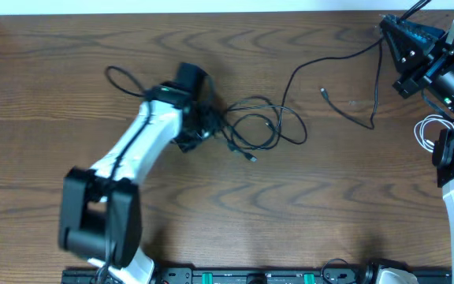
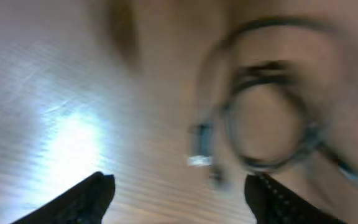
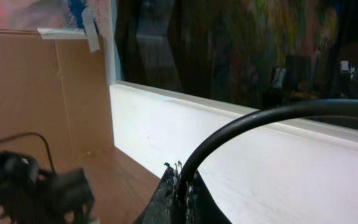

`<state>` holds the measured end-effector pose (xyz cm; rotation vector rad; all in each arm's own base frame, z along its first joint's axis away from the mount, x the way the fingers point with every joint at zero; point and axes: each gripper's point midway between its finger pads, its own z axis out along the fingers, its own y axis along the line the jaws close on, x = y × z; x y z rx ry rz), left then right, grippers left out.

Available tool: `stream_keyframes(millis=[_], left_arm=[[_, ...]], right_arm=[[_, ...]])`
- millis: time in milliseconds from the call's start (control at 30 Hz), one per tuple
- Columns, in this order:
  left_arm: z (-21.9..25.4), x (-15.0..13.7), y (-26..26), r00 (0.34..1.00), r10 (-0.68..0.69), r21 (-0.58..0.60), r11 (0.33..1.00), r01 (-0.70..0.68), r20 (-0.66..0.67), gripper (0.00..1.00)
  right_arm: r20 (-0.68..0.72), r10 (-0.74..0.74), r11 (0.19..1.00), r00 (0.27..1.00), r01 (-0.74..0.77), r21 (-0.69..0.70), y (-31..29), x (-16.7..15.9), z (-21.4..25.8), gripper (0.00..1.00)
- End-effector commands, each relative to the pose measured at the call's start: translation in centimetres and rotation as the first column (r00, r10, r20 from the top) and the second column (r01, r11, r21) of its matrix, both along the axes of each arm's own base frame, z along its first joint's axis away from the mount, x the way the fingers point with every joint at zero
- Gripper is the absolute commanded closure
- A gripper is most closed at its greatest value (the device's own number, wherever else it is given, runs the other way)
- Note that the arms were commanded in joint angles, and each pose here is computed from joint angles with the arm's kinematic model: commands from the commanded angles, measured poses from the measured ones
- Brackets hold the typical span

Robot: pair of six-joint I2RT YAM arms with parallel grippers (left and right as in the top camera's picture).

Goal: Untangle cables

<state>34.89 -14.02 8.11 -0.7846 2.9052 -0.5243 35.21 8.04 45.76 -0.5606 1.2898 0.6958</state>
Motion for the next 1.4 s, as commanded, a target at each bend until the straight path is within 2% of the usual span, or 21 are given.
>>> stream_keyframes(millis=[0, 200, 333, 467, 600, 767, 800, 867, 1133, 1367], left_arm=[[4.2, 1.2, -0.8, 0.997, 0.022, -0.153, 0.988, -0.009, 0.078, 0.26], [7.8, 2.6, 0.0, 0.977, 0.121, -0.209, 0.974, -0.083, 0.177, 0.25], [10.9, 4.7, -0.5, 0.94, 0.174, -0.275, 0.957, -0.091, 0.295, 0.2], [13.0, 7.2, -1.2, 0.889, 0.26, -0.336, 0.933, -0.13, 0.377, 0.21], [12.7, 8.4, -2.4, 0.858, 0.369, -0.369, 0.9, -0.233, 0.357, 0.2], [11.1, 7.9, -6.6, 0.878, 0.393, -0.421, 0.869, -0.258, 0.273, 0.2], [10.8, 7.6, -7.3, 0.882, 0.393, -0.421, 0.868, -0.263, 0.259, 0.17], [9.7, 7.2, -8.5, 0.887, 0.383, -0.393, 0.88, -0.266, 0.258, 0.0], [7.2, 6.0, -11.5, 0.909, 0.363, -0.373, 0.887, -0.27, 0.206, 0.0], [6.4, 7.1, -10.1, 0.87, 0.414, -0.309, 0.892, -0.33, 0.267, 0.0]], right_arm=[[0.003, 0.0, 1.0, 1.0, 0.0, 0.002, -0.1, -0.1, 0.3, 0.99], [0.002, 0.001, 1.0, 1.0, -0.001, 0.002, 0.0, -0.1, 0.3, 0.99], [0.002, 0.001, 1.0, 1.0, -0.001, 0.003, 0.0, -0.1, 0.3, 0.99], [-0.001, 0.001, 1.0, 1.0, -0.001, 0.003, 0.0, 0.0, 0.2, 0.99], [-0.023, 0.001, 1.0, 1.0, -0.001, 0.007, -0.1, 0.1, -0.2, 0.99], [-0.041, 0.001, 1.0, 0.999, -0.001, 0.01, -0.1, 0.2, -0.5, 0.99], [-0.041, 0.001, 1.0, 0.999, -0.001, 0.01, -0.1, 0.2, -0.5, 0.99], [-0.041, 0.001, 1.0, 0.999, -0.001, 0.01, -0.1, 0.2, -0.5, 0.99], [-0.046, 0.002, 1.0, 0.999, -0.001, 0.011, -0.1, 0.2, -0.5, 0.99], [-0.05, 0.02, 1.0, 0.999, -0.02, 0.006, 0.2, 0.0, -0.7, 0.99]])
